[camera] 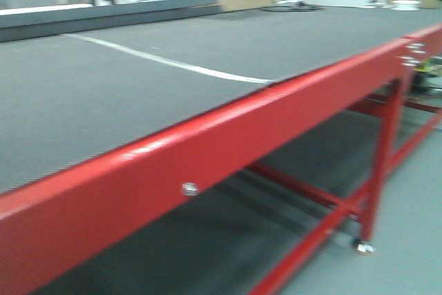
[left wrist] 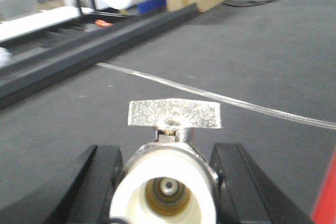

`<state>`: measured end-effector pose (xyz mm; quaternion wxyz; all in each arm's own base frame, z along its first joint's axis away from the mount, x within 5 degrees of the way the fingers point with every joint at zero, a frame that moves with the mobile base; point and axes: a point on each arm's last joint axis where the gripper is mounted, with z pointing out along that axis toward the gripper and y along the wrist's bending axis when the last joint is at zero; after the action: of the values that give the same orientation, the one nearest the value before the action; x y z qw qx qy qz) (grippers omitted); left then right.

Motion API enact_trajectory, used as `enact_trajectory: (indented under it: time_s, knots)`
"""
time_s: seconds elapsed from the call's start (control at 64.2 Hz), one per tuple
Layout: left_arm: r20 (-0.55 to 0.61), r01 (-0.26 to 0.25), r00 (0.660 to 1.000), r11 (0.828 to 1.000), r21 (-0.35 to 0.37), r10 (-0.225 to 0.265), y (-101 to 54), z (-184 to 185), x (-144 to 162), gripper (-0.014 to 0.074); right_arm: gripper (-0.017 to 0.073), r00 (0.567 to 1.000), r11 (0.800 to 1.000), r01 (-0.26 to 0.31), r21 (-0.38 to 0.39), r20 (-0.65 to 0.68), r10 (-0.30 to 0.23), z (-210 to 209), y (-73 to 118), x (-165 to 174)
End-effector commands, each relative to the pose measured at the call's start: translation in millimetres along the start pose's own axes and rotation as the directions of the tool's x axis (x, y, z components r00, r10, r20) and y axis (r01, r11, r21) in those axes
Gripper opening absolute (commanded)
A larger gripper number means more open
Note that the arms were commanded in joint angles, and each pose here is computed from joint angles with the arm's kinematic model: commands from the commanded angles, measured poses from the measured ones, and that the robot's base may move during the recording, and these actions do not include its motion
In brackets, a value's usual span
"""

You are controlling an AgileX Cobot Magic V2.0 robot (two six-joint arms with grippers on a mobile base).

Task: Place valve from conveyor to right shelf box
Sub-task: 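Drive the base to the steel shelf of blue boxes holding both valves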

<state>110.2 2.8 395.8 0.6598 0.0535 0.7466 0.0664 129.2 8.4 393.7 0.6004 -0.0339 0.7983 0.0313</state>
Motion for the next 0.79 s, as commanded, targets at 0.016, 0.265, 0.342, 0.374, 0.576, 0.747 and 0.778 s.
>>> enact_trajectory:
  time_s: [0.016,0.265,0.342,0.374,0.576,0.747,0.778]
  knots:
    - [0.076,0.0,0.997,1.0,-0.009,0.0,1.1,-2.1,-8.7,-0.0111,-0.0153,0.994,1.0,-0.002,0.013,0.105,0.001,-6.4,-0.9,-12.9]
    - [0.076,0.0,0.997,1.0,-0.009,0.0,1.1,-2.1,-8.7,-0.0111,-0.0153,0.994,1.0,-0.002,0.013,0.105,0.001,-6.4,-0.9,-12.9]
    - [0.076,0.0,0.997,1.0,-0.009,0.0,1.1,-2.1,-8.7,-0.0111,-0.0153,0.994,1.0,-0.002,0.013,0.105,0.001,-6.4,-0.9,-12.9]
    - [0.076,0.0,0.997,1.0,-0.009,0.0,1.1,-2.1,-8.7,-0.0111,-0.0153,0.994,1.0,-0.002,0.013,0.105,0.001,-6.4,-0.9,-12.9]
    - [0.076,0.0,0.997,1.0,-0.009,0.0,1.1,-2.1,-8.7,-0.0111,-0.0153,0.994,1.0,-0.002,0.013,0.105,0.001,-6.4,-0.9,-12.9]
    - [0.076,0.0,0.997,1.0,-0.009,0.0,1.1,-2.1,-8.7,-0.0111,-0.0153,0.994,1.0,-0.002,0.013,0.105,0.001,-6.4,-0.9,-12.9]
    - [0.076,0.0,0.997,1.0,-0.009,0.0,1.1,-2.1,-8.7,-0.0111,-0.0153,0.994,1.0,-0.002,0.013,0.105,0.001,-6.4,-0.9,-12.9]
